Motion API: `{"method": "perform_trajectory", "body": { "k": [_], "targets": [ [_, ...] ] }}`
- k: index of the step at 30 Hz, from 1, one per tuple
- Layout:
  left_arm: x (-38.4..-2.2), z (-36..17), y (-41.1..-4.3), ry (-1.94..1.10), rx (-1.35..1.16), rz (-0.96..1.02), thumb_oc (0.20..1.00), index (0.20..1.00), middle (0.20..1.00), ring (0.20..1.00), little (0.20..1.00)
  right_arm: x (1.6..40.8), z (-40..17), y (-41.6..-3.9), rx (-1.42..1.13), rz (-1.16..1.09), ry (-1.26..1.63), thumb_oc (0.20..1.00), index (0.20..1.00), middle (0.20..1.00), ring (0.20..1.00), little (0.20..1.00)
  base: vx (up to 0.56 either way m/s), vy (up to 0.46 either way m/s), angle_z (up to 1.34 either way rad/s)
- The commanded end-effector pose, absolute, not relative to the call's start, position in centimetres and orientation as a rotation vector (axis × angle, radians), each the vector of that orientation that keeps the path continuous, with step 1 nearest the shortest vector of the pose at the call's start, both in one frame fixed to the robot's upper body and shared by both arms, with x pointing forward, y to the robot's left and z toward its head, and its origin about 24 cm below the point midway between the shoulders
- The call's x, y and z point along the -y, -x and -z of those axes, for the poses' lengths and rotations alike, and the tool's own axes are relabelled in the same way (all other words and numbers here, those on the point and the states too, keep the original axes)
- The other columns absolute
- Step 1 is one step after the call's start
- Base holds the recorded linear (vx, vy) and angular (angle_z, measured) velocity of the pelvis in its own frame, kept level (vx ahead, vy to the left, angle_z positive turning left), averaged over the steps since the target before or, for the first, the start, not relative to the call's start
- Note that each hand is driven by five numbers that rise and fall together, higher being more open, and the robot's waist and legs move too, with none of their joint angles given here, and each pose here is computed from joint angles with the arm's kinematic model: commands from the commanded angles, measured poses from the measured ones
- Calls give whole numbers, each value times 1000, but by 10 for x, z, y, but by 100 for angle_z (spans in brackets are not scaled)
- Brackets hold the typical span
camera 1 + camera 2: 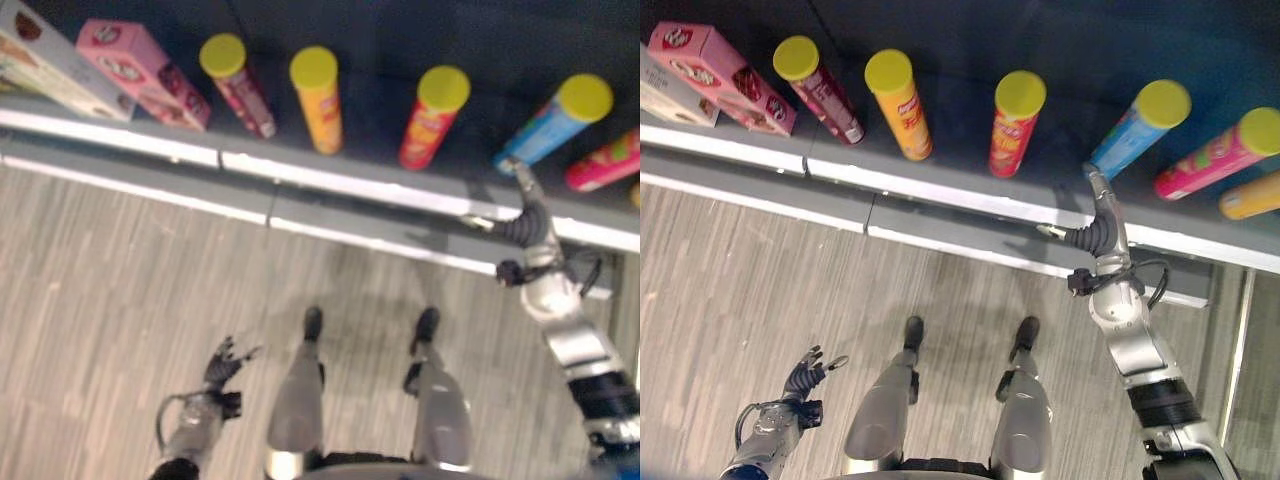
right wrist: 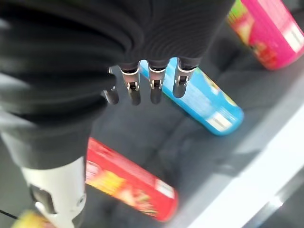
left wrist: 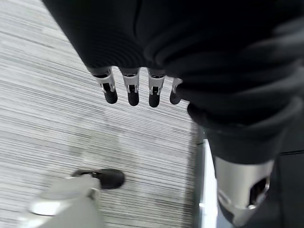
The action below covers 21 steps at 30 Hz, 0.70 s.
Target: Put the goods on the table back onto the shelves and tidy them up.
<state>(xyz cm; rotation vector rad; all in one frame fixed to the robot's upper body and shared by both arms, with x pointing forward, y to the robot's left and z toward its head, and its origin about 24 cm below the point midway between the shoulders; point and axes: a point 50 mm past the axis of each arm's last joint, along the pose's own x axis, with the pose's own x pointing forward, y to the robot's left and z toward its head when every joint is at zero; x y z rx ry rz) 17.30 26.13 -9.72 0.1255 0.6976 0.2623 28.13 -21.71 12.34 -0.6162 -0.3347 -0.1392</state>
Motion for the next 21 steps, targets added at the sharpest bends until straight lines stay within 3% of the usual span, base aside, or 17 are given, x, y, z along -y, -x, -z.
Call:
{"method": "perform_trajectory", "body": {
  "k": [1, 7, 12, 13, 15, 21],
  "targets": [
    [-277, 107, -146, -192, -783, -286, 1000, 1000, 1000, 1000, 1000, 219, -119, -264, 328, 12, 474, 1000, 1000, 1000, 1000, 1000, 71, 27, -28],
    [-288, 112, -132, -206, -848, -276, 1000, 1000, 1000, 1000, 1000, 224, -33, -217, -114, -260, 253, 1000, 1000, 1000, 1000, 1000, 126, 32, -16],
    [-278, 116, -131, -190, -846, -223, 1000, 1000, 1000, 1000, 1000, 258, 77, -154, -677, -124, 324, 1000, 1000, 1000, 1000, 1000, 101, 5, -18],
    [-278, 116, -131, -190, -846, -223, 1000, 1000, 1000, 1000, 1000, 258, 77, -154, -677, -124, 324, 1000, 1000, 1000, 1000, 1000, 77, -3, -8],
    [-268, 126, -123, -156, -900, -215, 1000, 1000, 1000, 1000, 1000, 259, 131, -106, -983, 73, 206, 1000, 1000, 1000, 1000, 1000, 86, 11, -7],
    [-259, 142, -105, -162, -1015, -205, 1000, 1000, 1000, 1000, 1000, 253, 143, -103, -1057, 142, 190, 1000, 1000, 1000, 1000, 1000, 42, 10, -13]
  ]
}}
